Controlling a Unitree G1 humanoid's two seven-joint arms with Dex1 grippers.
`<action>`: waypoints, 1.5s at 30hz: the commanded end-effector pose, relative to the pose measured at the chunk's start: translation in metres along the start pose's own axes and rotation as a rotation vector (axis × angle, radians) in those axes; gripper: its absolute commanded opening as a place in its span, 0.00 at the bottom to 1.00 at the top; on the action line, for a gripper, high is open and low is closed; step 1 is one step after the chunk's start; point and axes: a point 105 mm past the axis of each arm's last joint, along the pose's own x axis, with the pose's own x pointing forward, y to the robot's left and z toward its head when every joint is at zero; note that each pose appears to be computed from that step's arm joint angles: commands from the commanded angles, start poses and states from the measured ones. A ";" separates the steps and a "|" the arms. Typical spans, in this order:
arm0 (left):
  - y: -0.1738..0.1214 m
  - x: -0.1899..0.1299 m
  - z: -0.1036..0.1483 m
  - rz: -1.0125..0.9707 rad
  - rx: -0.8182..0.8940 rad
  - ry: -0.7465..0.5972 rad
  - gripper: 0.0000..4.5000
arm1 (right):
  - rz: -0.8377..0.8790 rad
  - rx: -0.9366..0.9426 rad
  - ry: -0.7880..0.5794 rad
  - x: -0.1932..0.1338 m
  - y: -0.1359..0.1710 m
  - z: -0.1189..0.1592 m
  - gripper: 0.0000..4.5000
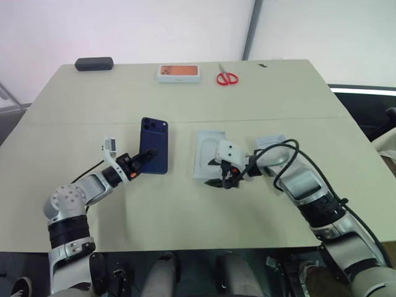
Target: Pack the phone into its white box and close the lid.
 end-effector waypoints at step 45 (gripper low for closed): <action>-0.047 0.006 0.024 -0.144 0.023 -0.051 0.00 | 0.180 0.110 -0.172 0.036 0.048 0.053 0.83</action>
